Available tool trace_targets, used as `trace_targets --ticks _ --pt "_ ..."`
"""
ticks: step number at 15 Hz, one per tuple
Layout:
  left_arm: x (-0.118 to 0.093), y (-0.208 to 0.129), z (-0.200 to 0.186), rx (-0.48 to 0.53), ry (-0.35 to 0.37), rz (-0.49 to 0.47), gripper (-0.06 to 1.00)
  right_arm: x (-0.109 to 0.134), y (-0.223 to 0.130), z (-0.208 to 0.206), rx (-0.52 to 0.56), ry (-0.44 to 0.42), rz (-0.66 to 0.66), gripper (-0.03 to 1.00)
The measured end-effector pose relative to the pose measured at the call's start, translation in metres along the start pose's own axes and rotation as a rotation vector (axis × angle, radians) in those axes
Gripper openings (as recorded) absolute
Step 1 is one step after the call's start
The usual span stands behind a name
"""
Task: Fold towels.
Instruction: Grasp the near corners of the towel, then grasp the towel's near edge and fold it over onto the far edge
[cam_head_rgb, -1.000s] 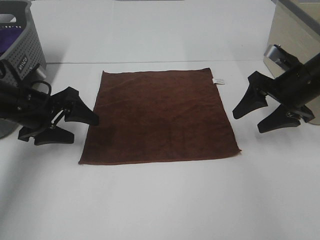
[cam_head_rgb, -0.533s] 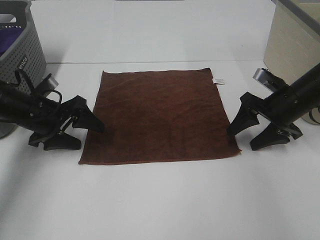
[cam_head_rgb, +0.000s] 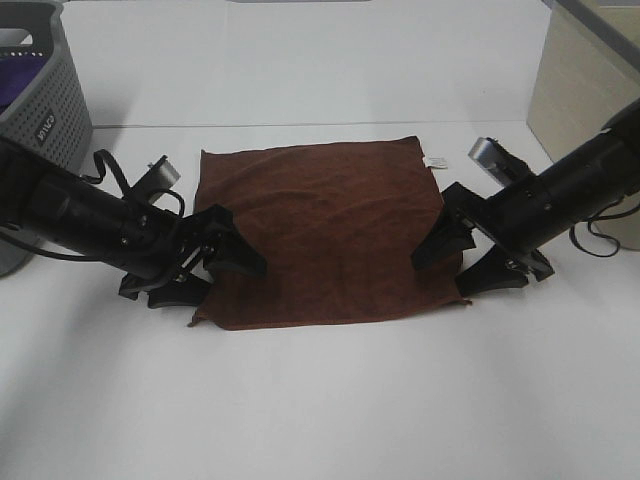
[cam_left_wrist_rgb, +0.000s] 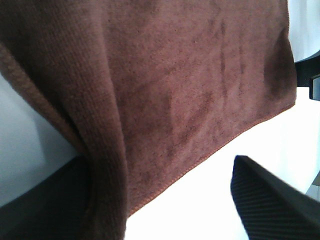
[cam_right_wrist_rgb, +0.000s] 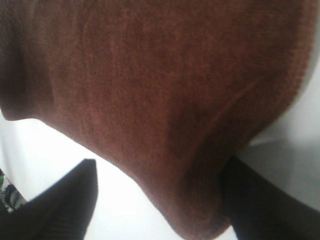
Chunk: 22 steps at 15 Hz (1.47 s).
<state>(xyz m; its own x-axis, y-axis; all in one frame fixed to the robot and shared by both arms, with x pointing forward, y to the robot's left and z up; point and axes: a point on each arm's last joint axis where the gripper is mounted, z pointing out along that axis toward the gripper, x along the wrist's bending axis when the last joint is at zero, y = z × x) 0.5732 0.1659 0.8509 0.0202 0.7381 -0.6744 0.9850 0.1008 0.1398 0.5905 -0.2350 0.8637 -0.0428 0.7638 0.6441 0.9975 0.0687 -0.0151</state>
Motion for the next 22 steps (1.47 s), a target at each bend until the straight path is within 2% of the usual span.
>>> trace_targets --ticks 1,2,4,5,6,11,14,17,19,22 --pt "0.000 0.000 0.001 -0.005 0.009 -0.002 0.68 0.002 0.000 0.003 0.000 0.001 0.005 0.61" --pt "0.002 0.000 0.002 -0.009 0.024 -0.010 0.57 0.000 0.001 0.004 -0.005 -0.009 0.014 0.49" --pt "0.008 -0.001 0.005 -0.009 0.061 -0.017 0.18 -0.006 0.000 0.005 0.000 -0.032 0.034 0.22" --pt "0.010 -0.002 0.006 -0.004 0.071 -0.013 0.04 -0.008 0.000 0.006 0.005 -0.037 0.038 0.08" --pt "0.011 -0.002 0.005 0.002 0.076 -0.011 0.01 -0.008 -0.001 0.006 0.015 -0.035 0.047 0.00" --pt "0.002 -0.008 -0.015 0.052 0.167 0.019 0.01 0.003 -0.022 0.000 0.069 -0.019 0.077 0.00" --pt "0.005 -0.040 -0.026 0.146 0.182 -0.032 0.01 0.021 -0.053 -0.002 0.110 -0.032 0.076 0.00" --pt "0.009 -0.065 -0.033 0.196 0.192 -0.057 0.01 0.029 -0.091 0.010 0.174 -0.066 0.119 0.00" --pt "0.003 -0.064 -0.039 0.192 0.177 -0.037 0.01 0.030 -0.091 0.007 0.151 -0.084 0.112 0.00" --pt "-0.010 -0.042 -0.043 0.139 0.162 0.031 0.01 0.042 -0.064 -0.007 0.096 -0.103 0.053 0.00"
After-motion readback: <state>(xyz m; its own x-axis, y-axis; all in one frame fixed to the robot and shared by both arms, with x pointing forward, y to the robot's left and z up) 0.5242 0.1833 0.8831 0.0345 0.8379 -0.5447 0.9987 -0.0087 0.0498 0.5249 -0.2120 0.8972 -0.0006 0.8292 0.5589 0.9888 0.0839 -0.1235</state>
